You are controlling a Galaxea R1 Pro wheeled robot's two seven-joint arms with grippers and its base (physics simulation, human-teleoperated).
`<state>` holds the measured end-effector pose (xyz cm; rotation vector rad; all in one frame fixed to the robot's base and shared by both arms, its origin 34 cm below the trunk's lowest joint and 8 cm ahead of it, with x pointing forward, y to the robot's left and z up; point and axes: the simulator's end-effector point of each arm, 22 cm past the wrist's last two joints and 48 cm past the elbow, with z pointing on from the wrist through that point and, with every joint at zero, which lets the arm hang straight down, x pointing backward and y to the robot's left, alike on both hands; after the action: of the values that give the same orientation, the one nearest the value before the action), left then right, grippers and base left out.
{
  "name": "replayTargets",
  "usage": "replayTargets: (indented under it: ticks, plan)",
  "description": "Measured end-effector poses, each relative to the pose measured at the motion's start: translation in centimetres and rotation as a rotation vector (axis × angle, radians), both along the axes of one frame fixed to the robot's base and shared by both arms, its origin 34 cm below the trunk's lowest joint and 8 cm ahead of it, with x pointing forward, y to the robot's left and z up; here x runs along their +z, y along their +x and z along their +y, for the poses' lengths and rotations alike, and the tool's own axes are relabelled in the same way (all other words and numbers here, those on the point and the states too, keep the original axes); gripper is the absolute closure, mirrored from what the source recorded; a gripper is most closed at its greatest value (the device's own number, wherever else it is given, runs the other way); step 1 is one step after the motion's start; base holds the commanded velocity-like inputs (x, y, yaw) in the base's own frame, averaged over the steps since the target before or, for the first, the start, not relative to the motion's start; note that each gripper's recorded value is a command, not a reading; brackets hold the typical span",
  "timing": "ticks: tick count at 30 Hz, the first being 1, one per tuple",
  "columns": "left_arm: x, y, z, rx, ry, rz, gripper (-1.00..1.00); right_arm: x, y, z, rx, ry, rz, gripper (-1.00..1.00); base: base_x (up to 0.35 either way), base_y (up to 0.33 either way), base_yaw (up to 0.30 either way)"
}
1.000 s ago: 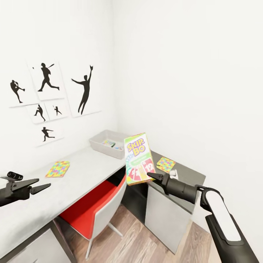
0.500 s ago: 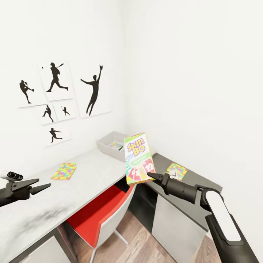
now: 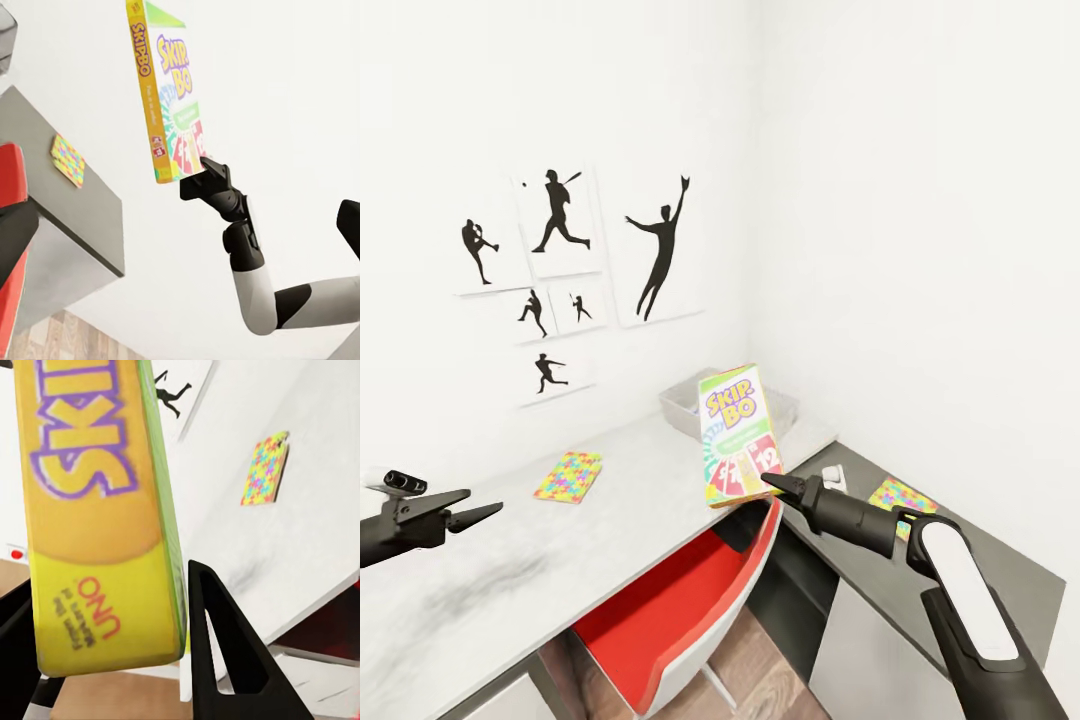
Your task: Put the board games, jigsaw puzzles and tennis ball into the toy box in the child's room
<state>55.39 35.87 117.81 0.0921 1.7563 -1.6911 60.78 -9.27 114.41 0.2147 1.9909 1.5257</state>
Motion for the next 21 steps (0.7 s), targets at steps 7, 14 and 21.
replayTargets:
  ticks: [7, 14, 21]
  plan:
    - [-0.01, 0.02, -0.02, -0.001, 0.0, 0.0, -1.0, 0.11, -0.03, 0.09, 0.003, 0.007, 0.0, 1.0, 0.069, 0.005, 0.004]
    - [0.02, 0.0, -0.01, 0.0, 0.0, 0.0, -1.0, 0.16, -0.06, 0.08, 0.003, 0.008, 0.0, 1.0, 0.113, 0.0, 0.0]
    - [0.02, 0.0, 0.0, 0.001, 0.0, 0.0, -1.0, 0.11, -0.05, 0.06, 0.002, 0.005, 0.0, 1.0, 0.292, -0.002, 0.0]
